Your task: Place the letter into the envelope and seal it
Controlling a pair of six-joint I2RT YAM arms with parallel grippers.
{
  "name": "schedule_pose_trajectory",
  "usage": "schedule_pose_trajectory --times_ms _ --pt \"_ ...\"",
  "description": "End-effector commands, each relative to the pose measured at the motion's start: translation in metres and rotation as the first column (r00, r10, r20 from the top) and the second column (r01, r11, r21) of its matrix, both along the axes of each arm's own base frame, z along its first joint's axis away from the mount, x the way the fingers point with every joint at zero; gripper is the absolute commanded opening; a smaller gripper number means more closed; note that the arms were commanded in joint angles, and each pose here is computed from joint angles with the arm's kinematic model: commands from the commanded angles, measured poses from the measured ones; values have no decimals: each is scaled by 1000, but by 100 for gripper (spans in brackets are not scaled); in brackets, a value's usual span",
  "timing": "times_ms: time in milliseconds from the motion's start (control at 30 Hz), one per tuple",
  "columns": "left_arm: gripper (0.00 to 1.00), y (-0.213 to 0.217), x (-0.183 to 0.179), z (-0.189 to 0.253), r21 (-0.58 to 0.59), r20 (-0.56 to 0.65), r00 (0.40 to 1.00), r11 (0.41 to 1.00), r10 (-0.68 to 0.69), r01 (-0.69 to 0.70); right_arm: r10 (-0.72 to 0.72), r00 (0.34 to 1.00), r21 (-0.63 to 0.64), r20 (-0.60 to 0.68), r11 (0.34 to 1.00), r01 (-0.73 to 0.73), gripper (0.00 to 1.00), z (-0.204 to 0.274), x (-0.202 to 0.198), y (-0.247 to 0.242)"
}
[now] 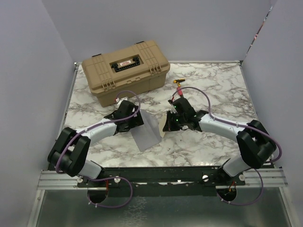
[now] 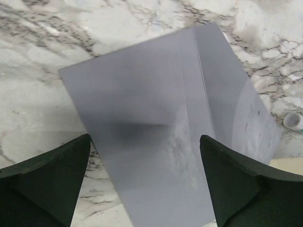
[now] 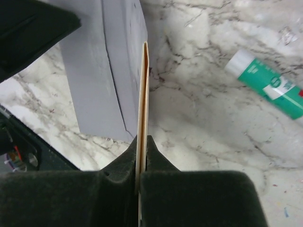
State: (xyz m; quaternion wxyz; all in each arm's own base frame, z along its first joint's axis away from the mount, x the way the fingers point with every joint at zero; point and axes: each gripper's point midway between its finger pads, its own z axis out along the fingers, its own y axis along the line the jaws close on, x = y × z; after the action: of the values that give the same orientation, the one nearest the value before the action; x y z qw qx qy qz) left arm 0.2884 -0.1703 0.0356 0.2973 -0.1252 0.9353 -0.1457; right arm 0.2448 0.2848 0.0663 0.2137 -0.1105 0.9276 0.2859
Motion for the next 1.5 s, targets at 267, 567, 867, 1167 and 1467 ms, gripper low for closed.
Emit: schedule_pose_trajectory --times_ms 267,567,867,1167,1467 --pt "98 -23 6 1 4 -47 981 983 -186 186 -45 996 -141 74 989 55 1 28 -20 -43" --pt "96 -3 -6 7 46 -64 993 993 -103 106 175 984 4 -17 985 -175 1 59 -42 -6" --pt "99 -28 -27 70 -134 67 962 953 -264 271 417 907 210 59 883 -419 1 80 -58 33" --pt "97 -91 -82 188 -367 395 644 530 -656 765 616 686 352 387 589 -728 0 143 -103 40" --pt "84 -86 -85 238 -291 549 560 487 -620 824 605 681 336 412 595 -731 0 151 -101 39"
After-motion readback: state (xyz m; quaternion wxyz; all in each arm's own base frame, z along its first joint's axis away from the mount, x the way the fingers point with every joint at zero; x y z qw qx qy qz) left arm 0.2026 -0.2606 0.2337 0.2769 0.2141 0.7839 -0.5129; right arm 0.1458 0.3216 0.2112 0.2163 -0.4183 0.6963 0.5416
